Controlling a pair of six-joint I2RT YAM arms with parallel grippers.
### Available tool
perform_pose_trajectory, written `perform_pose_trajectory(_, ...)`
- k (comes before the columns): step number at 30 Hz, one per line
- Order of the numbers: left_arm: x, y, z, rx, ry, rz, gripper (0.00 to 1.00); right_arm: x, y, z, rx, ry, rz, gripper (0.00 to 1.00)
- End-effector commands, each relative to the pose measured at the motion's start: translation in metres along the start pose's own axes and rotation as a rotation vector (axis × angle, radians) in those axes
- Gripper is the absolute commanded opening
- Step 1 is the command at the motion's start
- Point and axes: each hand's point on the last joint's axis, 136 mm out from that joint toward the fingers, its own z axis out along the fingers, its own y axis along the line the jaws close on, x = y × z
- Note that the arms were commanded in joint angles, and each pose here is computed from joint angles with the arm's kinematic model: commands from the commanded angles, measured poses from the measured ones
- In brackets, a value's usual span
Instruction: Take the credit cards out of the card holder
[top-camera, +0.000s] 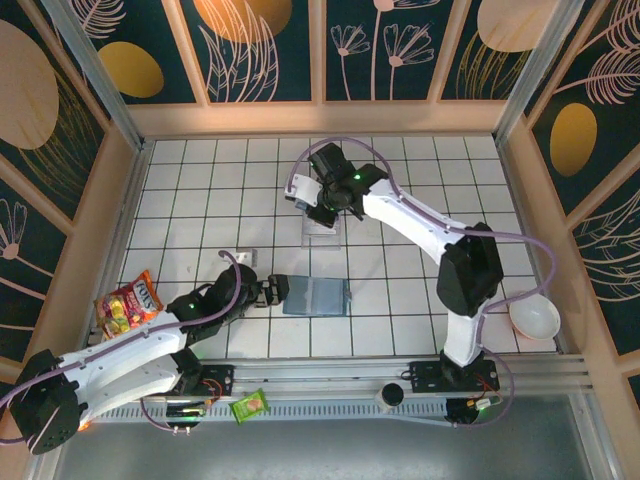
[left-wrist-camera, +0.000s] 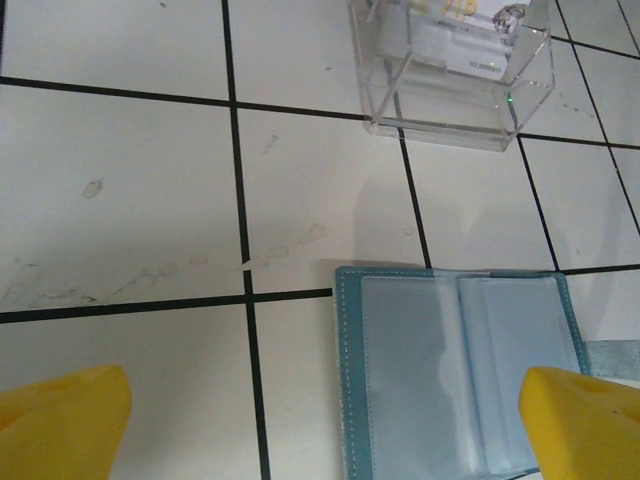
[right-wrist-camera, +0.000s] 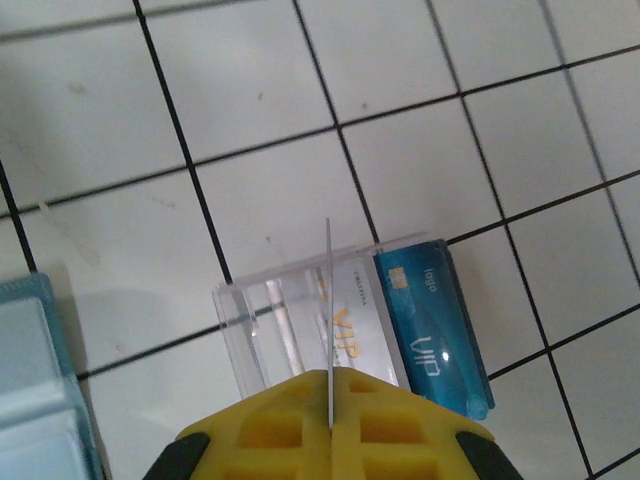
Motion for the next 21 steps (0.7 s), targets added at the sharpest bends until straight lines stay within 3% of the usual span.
perform_pose_trajectory(1, -0.016, -0.001, -0.007, -0.029, -0.030, 0.004, 0.99, 0.015, -0.006, 0.003, -0.018, 0.066, -0.094, 0.00)
perform_pose_trajectory(10, -0.019, 0.008, 0.008, 0.032, 0.011, -0.101, 0.99, 0.024, -0.032, 0.027, 0.003, 0.099, -0.167, 0.00)
perform_pose_trajectory(21, -0.019, 0.011, 0.023, -0.003, 0.068, -0.085, 0.99, 0.025, -0.059, 0.043, 0.059, 0.070, -0.182, 0.00)
